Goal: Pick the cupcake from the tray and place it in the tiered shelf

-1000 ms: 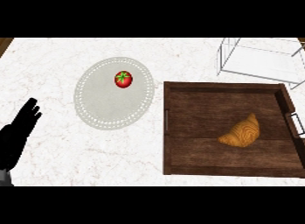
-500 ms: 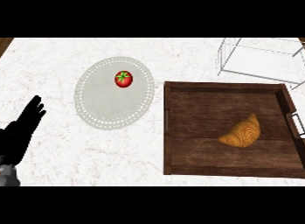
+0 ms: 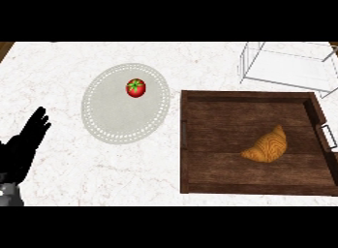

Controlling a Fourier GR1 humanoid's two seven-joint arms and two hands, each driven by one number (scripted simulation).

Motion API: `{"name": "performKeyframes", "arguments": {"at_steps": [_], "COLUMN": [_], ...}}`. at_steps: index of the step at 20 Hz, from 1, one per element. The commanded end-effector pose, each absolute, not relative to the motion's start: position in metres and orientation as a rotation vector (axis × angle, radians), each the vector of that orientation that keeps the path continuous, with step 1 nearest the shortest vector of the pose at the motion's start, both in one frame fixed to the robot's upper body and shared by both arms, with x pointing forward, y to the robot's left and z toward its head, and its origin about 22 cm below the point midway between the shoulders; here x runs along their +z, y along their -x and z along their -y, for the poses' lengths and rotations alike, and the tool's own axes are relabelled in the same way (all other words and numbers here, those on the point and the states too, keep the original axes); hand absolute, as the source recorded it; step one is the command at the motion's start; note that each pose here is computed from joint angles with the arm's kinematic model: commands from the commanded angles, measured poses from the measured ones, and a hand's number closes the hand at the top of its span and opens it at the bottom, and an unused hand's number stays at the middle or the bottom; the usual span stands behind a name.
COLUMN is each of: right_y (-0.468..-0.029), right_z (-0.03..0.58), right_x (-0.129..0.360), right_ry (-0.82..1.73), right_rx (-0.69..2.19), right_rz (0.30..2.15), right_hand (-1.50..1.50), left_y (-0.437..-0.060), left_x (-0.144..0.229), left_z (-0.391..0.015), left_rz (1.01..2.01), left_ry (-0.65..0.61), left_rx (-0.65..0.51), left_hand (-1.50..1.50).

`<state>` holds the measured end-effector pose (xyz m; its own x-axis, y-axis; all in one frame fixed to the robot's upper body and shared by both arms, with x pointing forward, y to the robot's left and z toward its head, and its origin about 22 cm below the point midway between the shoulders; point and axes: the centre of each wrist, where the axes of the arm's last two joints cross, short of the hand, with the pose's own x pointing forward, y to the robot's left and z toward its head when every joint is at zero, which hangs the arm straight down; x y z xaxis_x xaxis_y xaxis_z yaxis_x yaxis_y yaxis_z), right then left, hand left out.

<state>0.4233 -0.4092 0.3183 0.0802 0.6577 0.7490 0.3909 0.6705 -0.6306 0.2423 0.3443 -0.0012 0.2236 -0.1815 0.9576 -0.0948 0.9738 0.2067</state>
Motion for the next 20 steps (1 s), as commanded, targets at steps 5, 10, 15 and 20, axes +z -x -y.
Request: {"name": "performKeyframes", "arguments": {"at_steps": [5,10,15,20], "right_y": [-0.385,-0.336,-0.252,-0.182], "right_z": [0.454,0.505,0.56,0.605], "right_x": [0.368,0.388,0.427,0.418], "right_ry": [0.702,0.718,0.806,0.824], "right_rx": [0.053,-0.035,-0.104,-0.025], "right_rz": [1.673,1.704,1.636,1.548], "right_hand": [-1.5,-1.5,-1.5,-1.5], "left_y": [-0.238,-0.237,-0.23,-0.236], "left_x": [-0.007,0.007,-0.011,0.008], "left_z": [-0.356,-0.363,-0.359,-0.36], "left_rz": [1.337,1.326,1.326,1.34], "left_ry": [-0.254,-0.262,-0.257,-0.269], "left_rx": [-0.037,-0.052,-0.028,-0.029], "left_hand": [0.0,0.0,0.0,0.0]}}
